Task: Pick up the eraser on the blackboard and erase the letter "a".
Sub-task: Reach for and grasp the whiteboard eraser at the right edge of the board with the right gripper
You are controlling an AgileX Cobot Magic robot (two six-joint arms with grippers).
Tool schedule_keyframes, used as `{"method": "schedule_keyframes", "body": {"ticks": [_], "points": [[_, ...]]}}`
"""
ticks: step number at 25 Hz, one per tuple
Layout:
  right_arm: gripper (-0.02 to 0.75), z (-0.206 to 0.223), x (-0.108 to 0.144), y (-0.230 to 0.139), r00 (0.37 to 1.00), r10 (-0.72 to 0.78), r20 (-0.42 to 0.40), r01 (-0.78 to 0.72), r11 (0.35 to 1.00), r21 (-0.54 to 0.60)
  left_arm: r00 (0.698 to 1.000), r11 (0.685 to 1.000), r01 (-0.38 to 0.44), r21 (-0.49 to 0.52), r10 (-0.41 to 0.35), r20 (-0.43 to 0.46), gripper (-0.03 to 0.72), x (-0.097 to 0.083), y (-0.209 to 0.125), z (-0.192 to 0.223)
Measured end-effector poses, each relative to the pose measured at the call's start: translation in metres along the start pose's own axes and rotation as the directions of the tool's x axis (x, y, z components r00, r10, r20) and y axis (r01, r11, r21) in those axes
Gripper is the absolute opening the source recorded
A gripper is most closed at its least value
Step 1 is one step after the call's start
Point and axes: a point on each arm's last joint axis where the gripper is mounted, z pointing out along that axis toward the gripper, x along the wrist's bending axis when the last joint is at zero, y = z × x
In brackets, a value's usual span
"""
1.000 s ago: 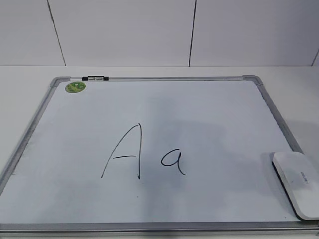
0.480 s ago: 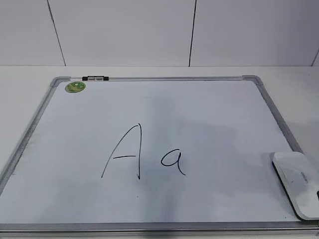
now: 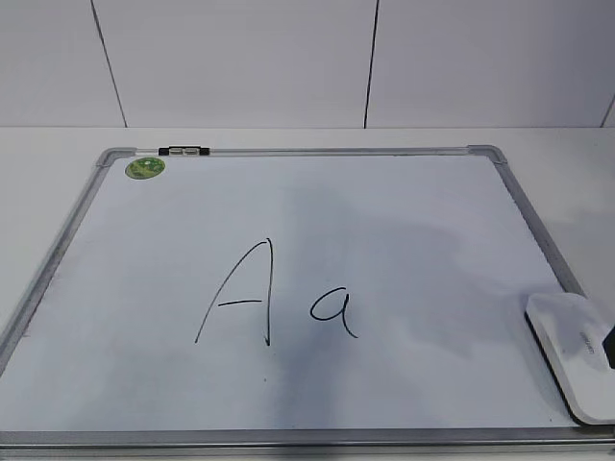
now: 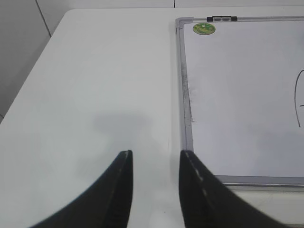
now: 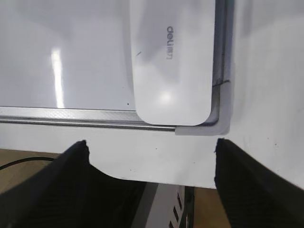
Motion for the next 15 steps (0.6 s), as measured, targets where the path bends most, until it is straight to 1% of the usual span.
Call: {"method": "schedule_keyframes", "body": {"ticks": [11, 15], "points": [[0.641, 0.017, 0.023, 0.04, 0.989, -0.048, 0.139, 0.041, 0.998, 0.05, 1.0, 1.0, 0.0, 0.0, 0.0, 0.0, 0.236, 0.0, 0.0, 0.0], [0.641, 0.033, 0.025, 0.05, 0.986, -0.035, 0.166, 0.02, 0.995, 0.093, 1.0, 1.0, 0.0, 0.0, 0.0, 0.0, 0.236, 0.0, 0.0, 0.0]]}}
